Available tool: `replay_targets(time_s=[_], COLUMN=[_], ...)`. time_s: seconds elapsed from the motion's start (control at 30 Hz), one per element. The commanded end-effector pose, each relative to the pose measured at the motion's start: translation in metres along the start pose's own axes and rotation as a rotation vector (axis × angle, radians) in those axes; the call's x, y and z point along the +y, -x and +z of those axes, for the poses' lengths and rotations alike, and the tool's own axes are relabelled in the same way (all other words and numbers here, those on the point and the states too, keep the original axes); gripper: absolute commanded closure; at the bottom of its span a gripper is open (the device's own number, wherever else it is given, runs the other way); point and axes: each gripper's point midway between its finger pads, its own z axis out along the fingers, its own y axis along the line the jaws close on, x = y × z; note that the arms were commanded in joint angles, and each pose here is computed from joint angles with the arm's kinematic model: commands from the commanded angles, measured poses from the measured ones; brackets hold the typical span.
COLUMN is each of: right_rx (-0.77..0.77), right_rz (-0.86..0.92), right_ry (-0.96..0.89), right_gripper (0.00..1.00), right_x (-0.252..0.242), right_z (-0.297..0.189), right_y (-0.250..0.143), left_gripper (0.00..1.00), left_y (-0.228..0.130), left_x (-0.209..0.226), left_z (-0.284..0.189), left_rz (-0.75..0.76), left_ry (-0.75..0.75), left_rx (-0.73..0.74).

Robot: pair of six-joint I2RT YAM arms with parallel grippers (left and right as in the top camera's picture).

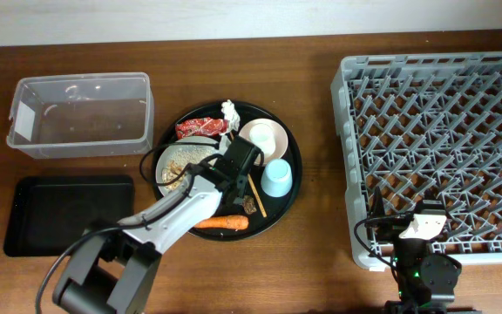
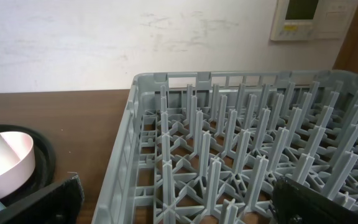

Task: Sort waste into correct bins and load items into the dishwasher rack
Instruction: 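Move the left gripper over the white bowl of rice, then grasp the rim of the white rice bowl with the left gripper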

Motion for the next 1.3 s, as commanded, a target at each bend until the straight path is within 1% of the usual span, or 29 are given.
replay_targets(time_s=[0.0,0.07,0.3,0.5,0.57,0.67,0.7,0.8,0.83,0.9,1.1,1.2,1.27], right_rx=[0.005,0.005,0.005,0.005,0.005,0.005,0.005,0.005,0.005,0.005,0.005,0.005,0.005], right_rz=[0.002,0.002,0.002,0.002,0.002,0.002,0.002,0.002,0.002,0.002,0.002,0.002,0.002], right_ry=[-0.015,-0.015,-0.014,-0.014,-0.015,-0.015,-0.015,-0.015,-0.015,-0.014,-0.015,-0.014,-0.015], right_gripper=[0.01,0.01,0.01,0.01,0.01,0.02,0.01,0.01,0.01,0.01,0.01,0.01,0.01], right_x=[-0.003,-0.003,-0.003,-0.003,-0.003,-0.003,-0.003,-0.003,-0.003,-0.003,-0.003,-0.003,-0.003], right_z=[0.0,0.0,0.0,0.0,0.0,0.0,0.0,0.0,0.0,0.0,0.0,0.0,0.0], right_y=[-0.003,-0.003,-0.003,-0.003,-0.003,-0.003,-0.003,-0.003,-0.003,-0.003,-0.003,-0.003,-0.003], left_gripper=[0.48,0.5,0.5,0.5,0.53,0.63,0.65,0.65,0.69,0.71,0.71,0.69,0.59], left_y=[0.003,0.002,-0.013,-0.012,-0.012,-0.011,-0.011,-0.01,-0.01,-0.01,-0.007,-0.005,-0.004], left_x=[-0.001,-0.001,-0.004,-0.004,-0.004,-0.004,-0.004,-0.005,-0.004,-0.005,-0.005,0.001,0.004], left_z=[0.003,0.004,0.018,0.019,0.019,0.019,0.019,0.019,0.019,0.019,0.019,0.019,0.019], left_rz=[0.012,0.013,0.029,0.029,0.029,0.028,0.027,0.027,0.026,0.026,0.022,0.023,0.023], left_ry=[0.013,0.014,0.014,0.014,0.014,0.014,0.014,0.013,0.013,0.013,0.009,0.048,0.067], left_rx=[-0.003,0.001,0.054,0.052,0.052,0.049,0.048,0.045,0.045,0.044,0.031,0.02,0.013])
